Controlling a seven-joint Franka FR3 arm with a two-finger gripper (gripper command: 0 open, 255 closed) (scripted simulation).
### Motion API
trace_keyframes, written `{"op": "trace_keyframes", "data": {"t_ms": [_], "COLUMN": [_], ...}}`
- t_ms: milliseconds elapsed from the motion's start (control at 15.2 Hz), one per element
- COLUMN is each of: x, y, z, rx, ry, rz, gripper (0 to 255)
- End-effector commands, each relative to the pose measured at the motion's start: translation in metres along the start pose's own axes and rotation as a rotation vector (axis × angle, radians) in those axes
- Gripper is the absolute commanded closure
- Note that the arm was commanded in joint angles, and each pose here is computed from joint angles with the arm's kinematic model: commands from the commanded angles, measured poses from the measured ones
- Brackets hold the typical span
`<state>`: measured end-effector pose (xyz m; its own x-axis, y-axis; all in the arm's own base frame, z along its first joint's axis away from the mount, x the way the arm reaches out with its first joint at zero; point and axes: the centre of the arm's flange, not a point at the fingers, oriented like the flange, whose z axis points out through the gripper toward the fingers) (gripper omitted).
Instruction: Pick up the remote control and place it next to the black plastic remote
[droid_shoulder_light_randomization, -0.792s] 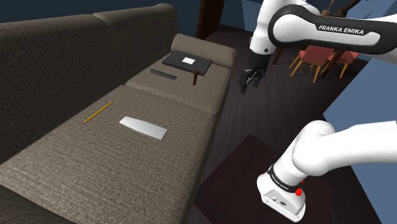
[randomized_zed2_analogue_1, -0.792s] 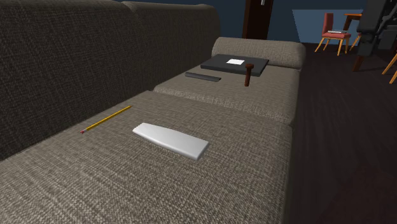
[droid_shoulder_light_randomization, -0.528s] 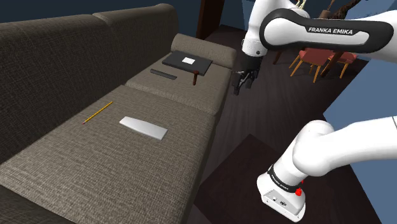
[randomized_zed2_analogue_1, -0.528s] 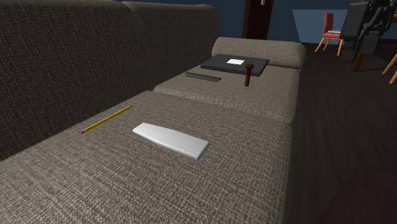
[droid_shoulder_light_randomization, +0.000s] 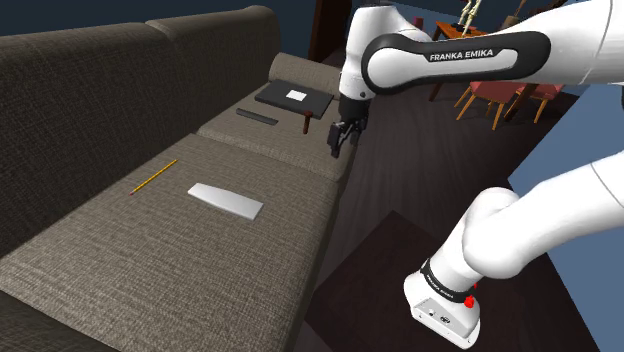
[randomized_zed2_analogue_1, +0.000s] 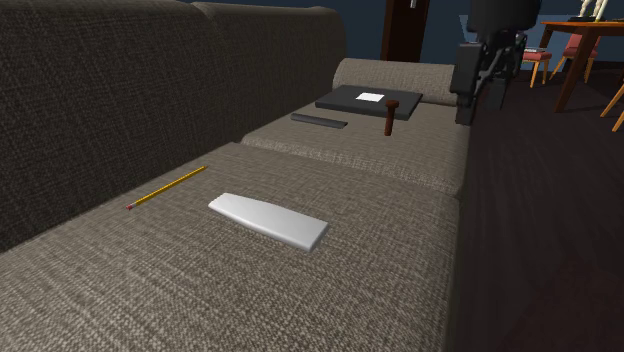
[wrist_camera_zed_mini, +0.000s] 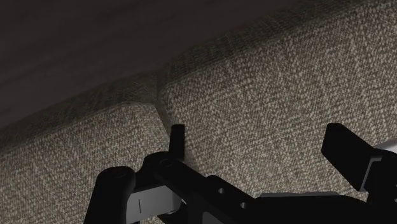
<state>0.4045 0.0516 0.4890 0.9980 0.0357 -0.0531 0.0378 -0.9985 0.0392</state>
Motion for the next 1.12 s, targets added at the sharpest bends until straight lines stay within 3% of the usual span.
{"op": "trace_keyframes", "data": {"t_ms": [0, 1056], "x": [0.018, 0.133], "y": [-0.019, -0.177], "z": [0.007, 0.070], "rx": [0.002, 0.014], "ry": [0.006, 0.044], "rz": [-0.031, -0.274], "gripper": [0, 0]}}
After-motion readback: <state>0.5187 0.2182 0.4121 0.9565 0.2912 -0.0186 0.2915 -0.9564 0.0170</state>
